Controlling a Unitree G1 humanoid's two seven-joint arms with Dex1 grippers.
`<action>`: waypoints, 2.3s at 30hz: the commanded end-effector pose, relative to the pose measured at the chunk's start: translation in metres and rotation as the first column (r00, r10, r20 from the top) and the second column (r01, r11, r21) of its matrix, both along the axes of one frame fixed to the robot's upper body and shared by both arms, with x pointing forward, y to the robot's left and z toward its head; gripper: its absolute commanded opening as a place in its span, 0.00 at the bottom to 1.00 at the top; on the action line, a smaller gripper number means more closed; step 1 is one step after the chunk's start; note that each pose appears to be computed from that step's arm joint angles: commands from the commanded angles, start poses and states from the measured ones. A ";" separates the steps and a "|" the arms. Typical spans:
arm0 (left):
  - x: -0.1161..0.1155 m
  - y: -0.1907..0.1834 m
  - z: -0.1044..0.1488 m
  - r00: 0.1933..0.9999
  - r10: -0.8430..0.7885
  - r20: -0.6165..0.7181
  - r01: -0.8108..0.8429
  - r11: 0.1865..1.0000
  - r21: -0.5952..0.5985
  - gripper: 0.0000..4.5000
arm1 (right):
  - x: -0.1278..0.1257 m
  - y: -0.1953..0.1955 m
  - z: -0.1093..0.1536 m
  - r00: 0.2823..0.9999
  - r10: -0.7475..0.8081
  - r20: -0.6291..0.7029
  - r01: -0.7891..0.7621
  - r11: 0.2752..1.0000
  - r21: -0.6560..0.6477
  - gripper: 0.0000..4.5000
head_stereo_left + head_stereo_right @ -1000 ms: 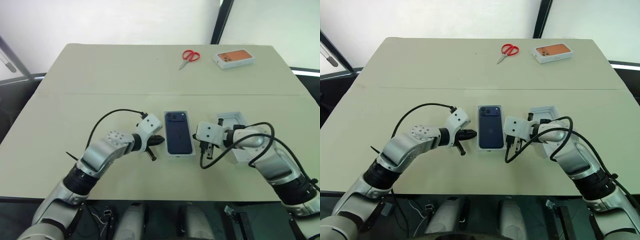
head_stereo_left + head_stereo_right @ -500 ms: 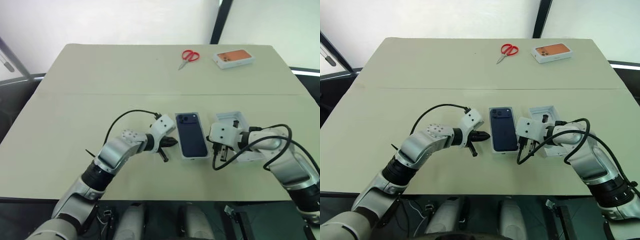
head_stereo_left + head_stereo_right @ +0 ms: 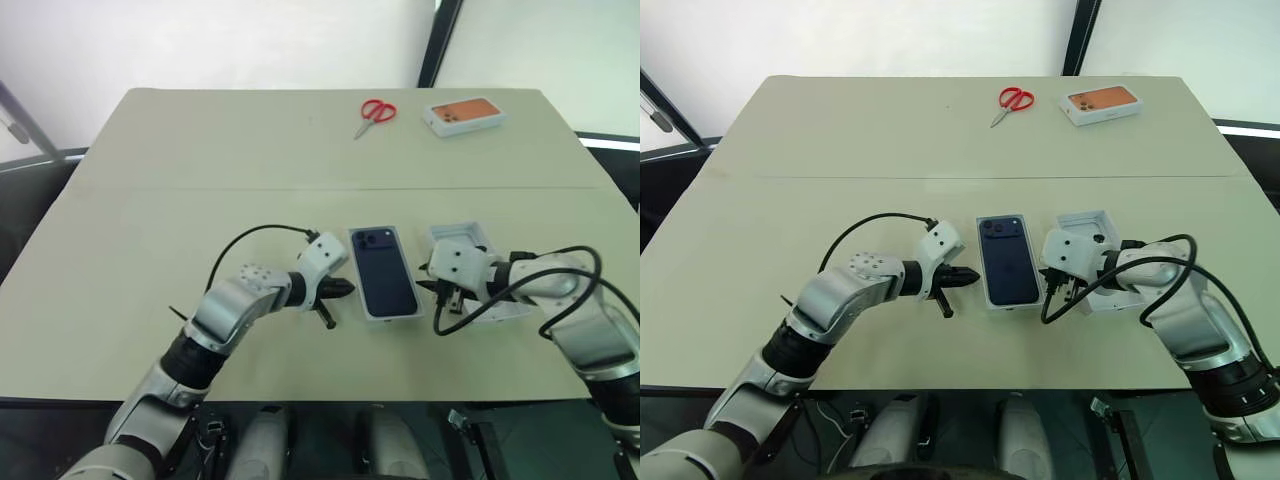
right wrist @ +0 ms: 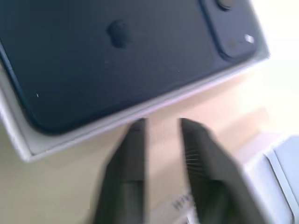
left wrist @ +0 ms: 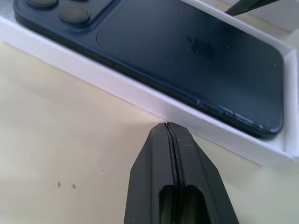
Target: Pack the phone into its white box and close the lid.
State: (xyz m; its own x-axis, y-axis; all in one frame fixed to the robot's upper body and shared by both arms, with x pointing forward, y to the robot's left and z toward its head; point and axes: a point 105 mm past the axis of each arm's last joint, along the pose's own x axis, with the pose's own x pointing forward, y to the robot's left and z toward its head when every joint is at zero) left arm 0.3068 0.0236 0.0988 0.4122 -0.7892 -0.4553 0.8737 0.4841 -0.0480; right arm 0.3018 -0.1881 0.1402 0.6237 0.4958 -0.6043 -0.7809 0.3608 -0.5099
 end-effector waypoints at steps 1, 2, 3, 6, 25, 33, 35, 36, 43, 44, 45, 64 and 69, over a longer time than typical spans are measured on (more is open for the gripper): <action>0.003 0.015 0.015 0.998 0.037 0.059 -0.035 0.999 -0.030 0.00 | 0.001 -0.005 0.033 0.994 -0.095 0.056 0.088 0.989 0.117 0.63; 0.004 0.020 0.018 0.996 0.045 0.075 -0.042 0.998 -0.037 0.00 | 0.002 -0.009 0.035 0.988 -0.142 0.057 0.134 0.982 0.133 0.74; 0.004 0.026 0.021 0.994 0.049 0.101 -0.045 0.998 -0.041 0.00 | 0.001 -0.015 0.035 0.979 -0.203 0.016 0.198 0.967 0.159 0.84; 0.003 0.035 0.025 0.988 0.042 0.147 -0.037 0.998 -0.041 0.00 | -0.003 -0.024 0.032 0.947 -0.308 -0.094 0.321 0.927 0.195 0.84; -0.060 0.054 0.033 0.890 -0.315 0.329 0.368 0.923 -0.113 0.00 | -0.001 -0.030 -0.002 0.687 -0.577 -0.443 0.706 0.673 0.220 0.54; -0.056 0.054 0.034 0.901 -0.269 0.339 0.331 0.933 -0.142 0.00 | 0.002 -0.030 0.003 0.686 -0.562 -0.462 0.709 0.660 0.248 0.01; -0.054 0.056 0.033 0.906 -0.255 0.339 0.318 0.937 -0.145 0.00 | 0.006 -0.031 0.011 0.694 -0.560 -0.454 0.707 0.650 0.279 0.01; -0.053 0.058 0.033 0.908 -0.245 0.339 0.308 0.940 -0.147 0.00 | 0.009 -0.031 0.017 0.699 -0.557 -0.448 0.705 0.642 0.302 0.01; -0.032 0.081 0.036 0.932 -0.106 0.346 0.175 0.968 -0.177 0.00 | 0.022 0.020 0.093 0.852 -0.185 -0.489 0.490 0.607 0.625 0.01; -0.030 0.085 0.035 0.934 -0.087 0.346 0.156 0.972 -0.178 0.00 | 0.019 0.033 0.103 0.861 -0.097 -0.500 0.449 0.606 0.656 0.01; -0.027 0.088 0.035 0.936 -0.072 0.345 0.140 0.974 -0.178 0.00 | 0.016 0.044 0.111 0.860 -0.024 -0.510 0.420 0.603 0.678 0.01; -0.008 0.102 0.038 0.921 0.054 0.387 0.022 0.982 -0.189 0.00 | -0.012 0.174 0.066 0.571 0.176 -0.802 0.781 0.184 0.597 0.01; -0.008 0.097 0.041 0.919 0.043 0.393 0.036 0.981 -0.191 0.00 | -0.006 0.152 0.046 0.535 0.088 -0.840 0.825 0.162 0.542 0.07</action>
